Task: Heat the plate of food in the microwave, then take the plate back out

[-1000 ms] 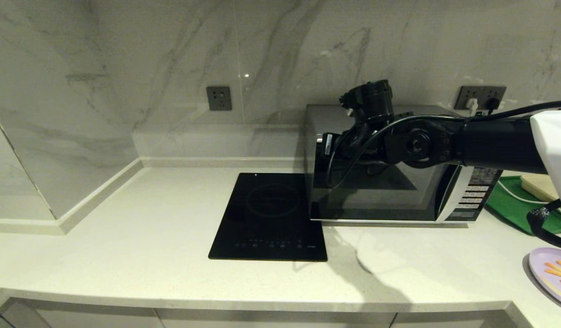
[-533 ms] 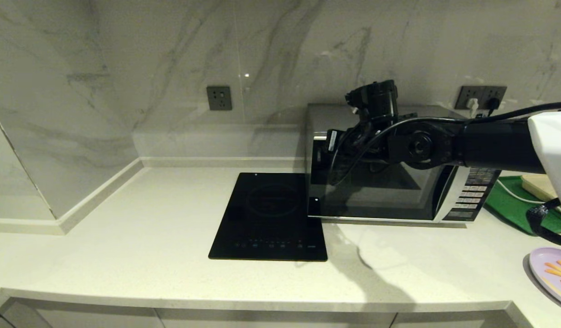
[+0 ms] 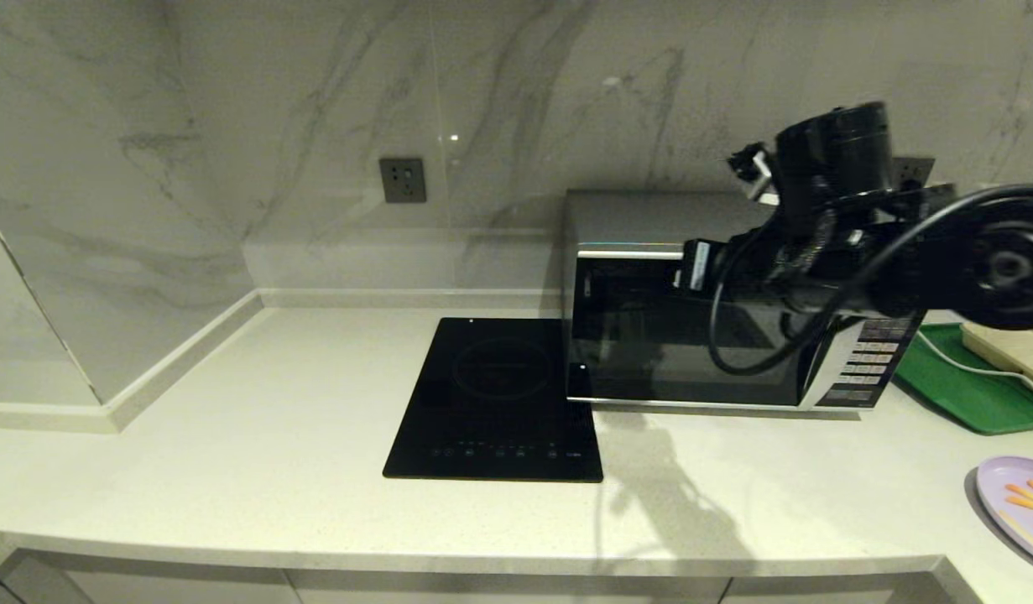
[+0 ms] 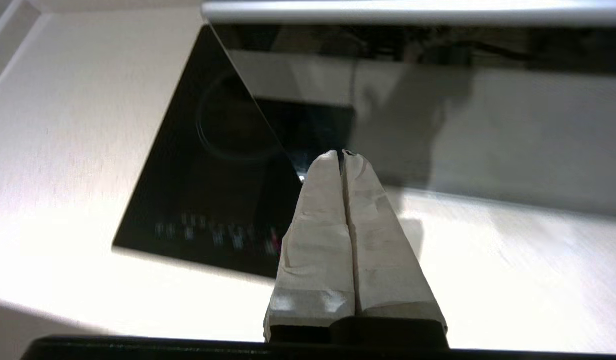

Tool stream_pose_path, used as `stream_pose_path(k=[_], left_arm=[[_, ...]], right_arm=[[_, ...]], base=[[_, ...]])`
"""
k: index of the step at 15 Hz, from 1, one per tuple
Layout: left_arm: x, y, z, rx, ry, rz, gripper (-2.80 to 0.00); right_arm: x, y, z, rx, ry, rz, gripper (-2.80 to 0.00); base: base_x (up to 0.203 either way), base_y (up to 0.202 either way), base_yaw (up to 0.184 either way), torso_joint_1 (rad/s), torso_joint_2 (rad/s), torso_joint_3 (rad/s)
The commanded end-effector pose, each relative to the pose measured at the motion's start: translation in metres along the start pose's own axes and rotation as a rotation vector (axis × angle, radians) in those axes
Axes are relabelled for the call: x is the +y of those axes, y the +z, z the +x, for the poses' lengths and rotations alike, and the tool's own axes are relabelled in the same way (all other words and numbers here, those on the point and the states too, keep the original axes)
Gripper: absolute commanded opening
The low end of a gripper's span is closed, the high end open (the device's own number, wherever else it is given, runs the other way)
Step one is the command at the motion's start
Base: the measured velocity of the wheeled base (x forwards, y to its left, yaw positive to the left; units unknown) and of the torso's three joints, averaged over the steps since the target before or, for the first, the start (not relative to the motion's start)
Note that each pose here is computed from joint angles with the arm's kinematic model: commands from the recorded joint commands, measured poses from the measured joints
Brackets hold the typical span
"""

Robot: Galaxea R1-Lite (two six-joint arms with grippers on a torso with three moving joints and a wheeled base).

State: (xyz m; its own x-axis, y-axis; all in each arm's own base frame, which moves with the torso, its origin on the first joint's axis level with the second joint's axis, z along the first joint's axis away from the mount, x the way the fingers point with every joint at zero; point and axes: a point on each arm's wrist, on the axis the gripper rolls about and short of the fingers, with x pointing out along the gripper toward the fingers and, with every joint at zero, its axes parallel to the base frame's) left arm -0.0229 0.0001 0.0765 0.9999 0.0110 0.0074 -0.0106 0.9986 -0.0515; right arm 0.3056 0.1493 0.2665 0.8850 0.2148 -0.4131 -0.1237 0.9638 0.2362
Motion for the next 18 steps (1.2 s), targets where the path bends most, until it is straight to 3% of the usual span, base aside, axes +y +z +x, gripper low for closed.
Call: stream_pose_path(k=[1, 4, 6, 9, 11, 14, 18], left_arm=[[0.000, 0.000, 0.000, -0.002, 0.001, -0.001, -2.80], [0.000, 0.000, 0.000, -0.002, 0.001, -0.001, -2.80], [0.000, 0.000, 0.000, 0.000, 0.001, -0.001, -2.80], [0.000, 0.000, 0.000, -0.002, 0.001, -0.001, -2.80], [0.000, 0.000, 0.000, -0.001, 0.001, -0.001, -2.80], [0.000, 0.000, 0.000, -0.002, 0.001, -0.001, -2.80], [0.000, 0.000, 0.000, -0.002, 0.001, -0.001, -2.80]], right_arm=[[-0.022, 0.017, -0.108, -0.094, 0.021, 0.022, -2.80], [-0.051, 0.004, -0.215, -0.063, -0.006, 0.009, -2.80], [-0.074, -0.015, -0.289, 0.007, -0.063, -0.012, -2.80], [-0.102, -0.049, -0.373, -0.073, -0.145, -0.004, -2.80], [-0.105, -0.078, -0.411, -0.133, -0.265, 0.001, -2.80], [-0.104, -0.140, -0.457, -0.224, -0.317, -0.024, -2.80], [-0.096, -0.218, -0.470, -0.275, -0.311, -0.016, -2.80]], base=[[0.000, 0.000, 0.000, 0.000, 0.00, 0.000], [0.000, 0.000, 0.000, 0.000, 0.00, 0.000], [0.000, 0.000, 0.000, 0.000, 0.00, 0.000], [0.000, 0.000, 0.000, 0.000, 0.00, 0.000], [0.000, 0.000, 0.000, 0.000, 0.00, 0.000], [0.000, 0.000, 0.000, 0.000, 0.00, 0.000], [0.000, 0.000, 0.000, 0.000, 0.00, 0.000]])
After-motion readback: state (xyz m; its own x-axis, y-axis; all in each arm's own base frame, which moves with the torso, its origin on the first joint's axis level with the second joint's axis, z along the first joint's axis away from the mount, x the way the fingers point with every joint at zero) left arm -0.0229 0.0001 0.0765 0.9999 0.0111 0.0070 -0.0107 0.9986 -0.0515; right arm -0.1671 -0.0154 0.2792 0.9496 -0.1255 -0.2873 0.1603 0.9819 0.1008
